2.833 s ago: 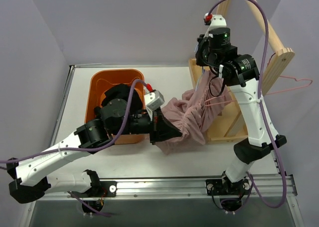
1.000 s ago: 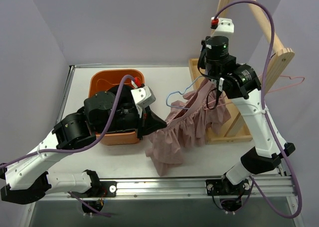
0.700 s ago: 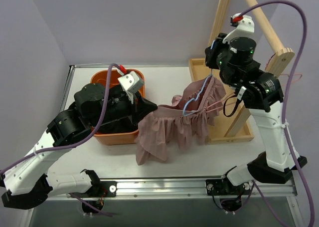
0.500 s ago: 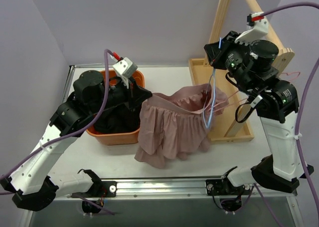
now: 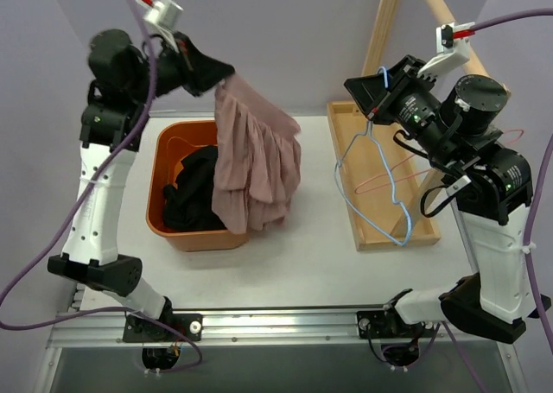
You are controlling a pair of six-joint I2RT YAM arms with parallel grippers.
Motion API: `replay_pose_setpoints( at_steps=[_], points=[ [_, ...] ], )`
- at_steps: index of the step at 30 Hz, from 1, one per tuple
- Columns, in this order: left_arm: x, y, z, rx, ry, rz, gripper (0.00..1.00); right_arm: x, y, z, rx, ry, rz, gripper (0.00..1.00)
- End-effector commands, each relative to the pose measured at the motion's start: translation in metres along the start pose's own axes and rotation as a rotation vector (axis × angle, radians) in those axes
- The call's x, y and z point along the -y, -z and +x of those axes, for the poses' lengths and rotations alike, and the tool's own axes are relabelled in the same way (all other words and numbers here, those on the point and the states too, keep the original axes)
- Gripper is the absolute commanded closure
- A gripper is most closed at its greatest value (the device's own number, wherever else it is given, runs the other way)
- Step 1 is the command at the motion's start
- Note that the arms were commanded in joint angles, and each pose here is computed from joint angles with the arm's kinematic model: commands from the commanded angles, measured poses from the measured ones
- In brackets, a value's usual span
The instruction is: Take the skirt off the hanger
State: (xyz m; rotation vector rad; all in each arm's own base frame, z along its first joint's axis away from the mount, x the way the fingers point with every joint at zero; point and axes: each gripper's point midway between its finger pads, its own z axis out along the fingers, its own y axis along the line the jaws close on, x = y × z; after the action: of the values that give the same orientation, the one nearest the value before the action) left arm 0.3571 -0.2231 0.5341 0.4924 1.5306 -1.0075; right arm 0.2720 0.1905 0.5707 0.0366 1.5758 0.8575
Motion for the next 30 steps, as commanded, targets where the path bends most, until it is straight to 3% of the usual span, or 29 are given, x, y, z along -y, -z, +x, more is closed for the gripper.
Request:
replay_pose_setpoints(
  at_steps=[1, 3, 4, 9, 18, 30],
  points=[
    [0.050, 0.044, -0.101, 0.243, -0.125, 0.256, 0.98, -0.012, 0.024, -0.027, 0.081, 0.015, -0.039, 1.00],
    [0.055, 0.063, -0.129, 0.308, -0.145, 0.285, 0.98, -0.005, 0.026, -0.025, 0.080, 0.028, -0.009, 1.00],
    [0.044, 0.083, -0.147, 0.359, -0.189, 0.222, 0.98, -0.003, 0.027, -0.024, 0.075, 0.033, -0.006, 1.00],
    [0.010, 0.126, -0.170, 0.435, -0.245, 0.053, 0.98, 0.004, 0.026, -0.023, 0.071, 0.053, 0.029, 1.00],
    [0.004, 0.122, -0.146, 0.363, -0.182, 0.142, 0.98, 0.014, 0.012, -0.007, 0.017, 0.088, 0.061, 1.00],
    [0.053, 0.115, -0.134, 0.322, -0.204, 0.276, 0.98, 0.020, 0.014, -0.003, 0.017, 0.098, 0.078, 1.00]
  ],
)
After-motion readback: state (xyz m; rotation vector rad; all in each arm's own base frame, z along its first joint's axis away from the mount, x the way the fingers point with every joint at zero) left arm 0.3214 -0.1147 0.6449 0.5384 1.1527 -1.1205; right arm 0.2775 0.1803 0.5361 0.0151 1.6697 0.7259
